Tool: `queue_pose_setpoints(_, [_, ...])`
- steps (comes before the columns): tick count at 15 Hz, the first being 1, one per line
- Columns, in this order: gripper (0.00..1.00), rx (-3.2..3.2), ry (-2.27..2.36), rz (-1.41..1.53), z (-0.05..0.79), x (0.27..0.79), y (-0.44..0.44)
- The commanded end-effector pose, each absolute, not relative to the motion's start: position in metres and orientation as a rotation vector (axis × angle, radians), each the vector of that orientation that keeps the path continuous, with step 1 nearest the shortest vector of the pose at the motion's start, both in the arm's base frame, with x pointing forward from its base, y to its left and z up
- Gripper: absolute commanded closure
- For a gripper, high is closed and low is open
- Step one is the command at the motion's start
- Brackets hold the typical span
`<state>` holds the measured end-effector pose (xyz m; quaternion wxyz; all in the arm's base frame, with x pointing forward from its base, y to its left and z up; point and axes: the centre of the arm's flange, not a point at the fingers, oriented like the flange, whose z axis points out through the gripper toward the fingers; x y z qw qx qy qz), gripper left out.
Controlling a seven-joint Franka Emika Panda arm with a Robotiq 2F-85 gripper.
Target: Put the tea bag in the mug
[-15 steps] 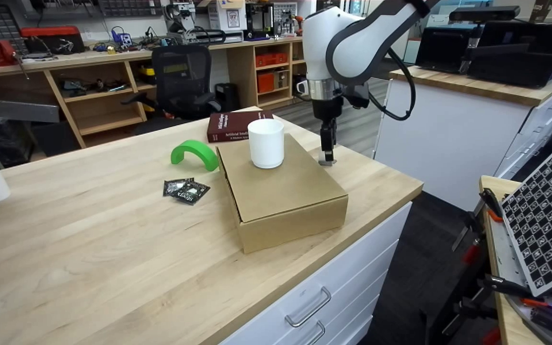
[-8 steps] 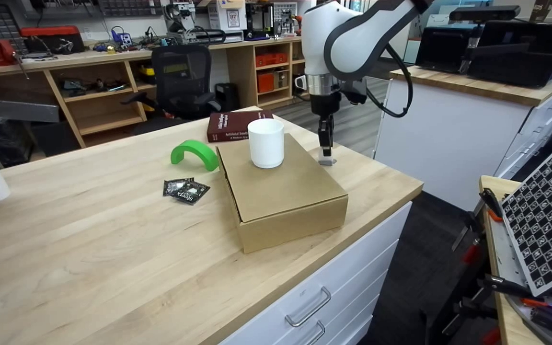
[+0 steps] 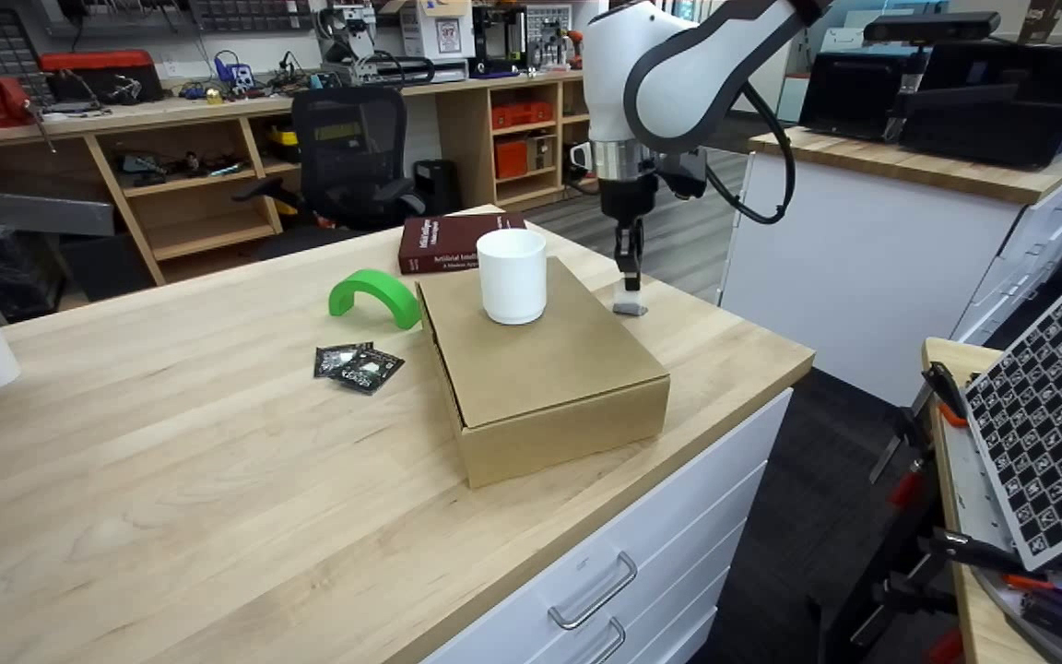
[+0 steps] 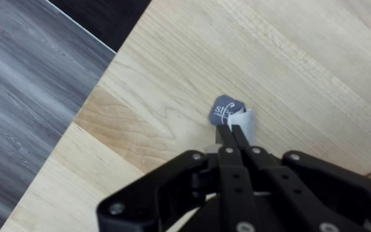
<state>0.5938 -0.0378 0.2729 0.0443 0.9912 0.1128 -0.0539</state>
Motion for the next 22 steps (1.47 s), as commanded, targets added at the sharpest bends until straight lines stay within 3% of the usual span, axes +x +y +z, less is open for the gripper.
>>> queue_pose_setpoints(1, [0.99,3.04,0.327,-0.142,0.284,0.598,-0.047])
queue_pose_setpoints(11, [0.99,2.937,0.326,0.028,0.358,0.592,-0.022])
queue_pose_setpoints(22, [0.98,2.905,0.51,0.075,0.376,0.584,0.051])
